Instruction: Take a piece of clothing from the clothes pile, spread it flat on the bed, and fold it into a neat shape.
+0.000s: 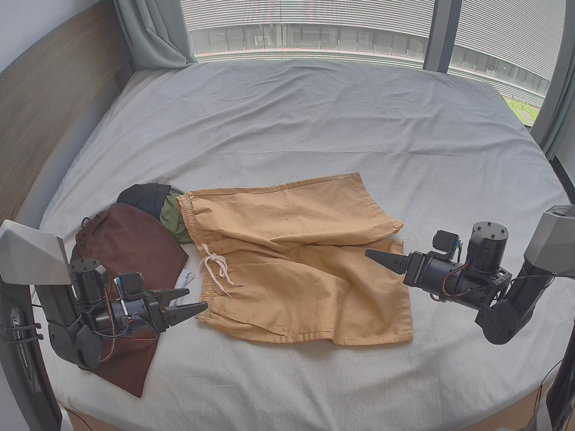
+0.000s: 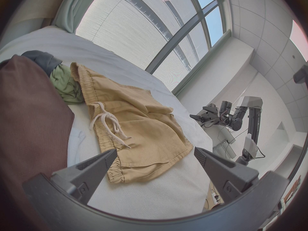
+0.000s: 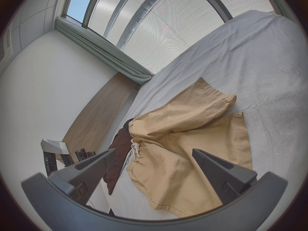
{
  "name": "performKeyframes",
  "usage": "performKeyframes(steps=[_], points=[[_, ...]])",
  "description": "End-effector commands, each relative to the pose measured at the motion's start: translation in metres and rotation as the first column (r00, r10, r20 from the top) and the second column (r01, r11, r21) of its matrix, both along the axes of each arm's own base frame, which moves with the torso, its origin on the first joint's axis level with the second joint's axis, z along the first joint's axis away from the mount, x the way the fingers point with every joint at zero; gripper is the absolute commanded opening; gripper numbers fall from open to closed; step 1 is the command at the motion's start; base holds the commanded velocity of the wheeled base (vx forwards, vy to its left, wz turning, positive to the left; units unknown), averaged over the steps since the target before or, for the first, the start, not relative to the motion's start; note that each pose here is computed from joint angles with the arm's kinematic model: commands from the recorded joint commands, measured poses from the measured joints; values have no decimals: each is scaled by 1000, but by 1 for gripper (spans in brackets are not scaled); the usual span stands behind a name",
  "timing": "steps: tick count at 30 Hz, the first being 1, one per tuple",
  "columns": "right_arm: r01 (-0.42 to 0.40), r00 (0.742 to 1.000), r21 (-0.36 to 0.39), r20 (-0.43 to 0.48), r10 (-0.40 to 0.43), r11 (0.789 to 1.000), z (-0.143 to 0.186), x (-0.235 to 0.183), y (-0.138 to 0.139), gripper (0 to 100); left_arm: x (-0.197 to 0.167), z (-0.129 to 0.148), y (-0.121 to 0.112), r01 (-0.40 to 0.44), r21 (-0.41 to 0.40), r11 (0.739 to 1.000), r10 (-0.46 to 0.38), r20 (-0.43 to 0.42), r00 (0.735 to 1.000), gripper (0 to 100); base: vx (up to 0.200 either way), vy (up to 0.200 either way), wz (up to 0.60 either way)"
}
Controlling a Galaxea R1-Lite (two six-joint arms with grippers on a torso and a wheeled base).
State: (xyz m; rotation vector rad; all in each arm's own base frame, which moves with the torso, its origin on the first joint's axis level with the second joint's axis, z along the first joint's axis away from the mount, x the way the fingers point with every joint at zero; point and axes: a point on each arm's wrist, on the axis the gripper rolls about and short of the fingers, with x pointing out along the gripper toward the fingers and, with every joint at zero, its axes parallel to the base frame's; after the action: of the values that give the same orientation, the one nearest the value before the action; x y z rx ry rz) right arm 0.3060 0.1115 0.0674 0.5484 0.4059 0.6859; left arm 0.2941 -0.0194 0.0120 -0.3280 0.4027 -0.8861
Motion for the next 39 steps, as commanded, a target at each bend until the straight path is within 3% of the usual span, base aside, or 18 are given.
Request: performKeyframes(steps=[1, 16, 31, 39], points=[[-1, 1000, -1, -3, 1, 1000, -1, 0, 0, 100, -2, -5, 1, -5, -8, 1000, 5, -35, 999, 100, 0, 0, 0], [-1, 1000, -2, -8, 1, 1000, -2, 0, 0, 100, 6, -16, 0, -66, -98, 993, 46, -194, 980, 100, 0, 0, 0], [-5, 1000, -4, -11, 4, 1000, -4, 0, 2, 100, 12, -48, -1, -107, -59, 993, 89, -253, 963, 100, 0, 0, 0], [-4, 1000, 3, 8, 4, 1000, -7, 2, 2, 100, 18, -68, -7, -105, -3, 994, 101, -233, 967, 100, 0, 0, 0]])
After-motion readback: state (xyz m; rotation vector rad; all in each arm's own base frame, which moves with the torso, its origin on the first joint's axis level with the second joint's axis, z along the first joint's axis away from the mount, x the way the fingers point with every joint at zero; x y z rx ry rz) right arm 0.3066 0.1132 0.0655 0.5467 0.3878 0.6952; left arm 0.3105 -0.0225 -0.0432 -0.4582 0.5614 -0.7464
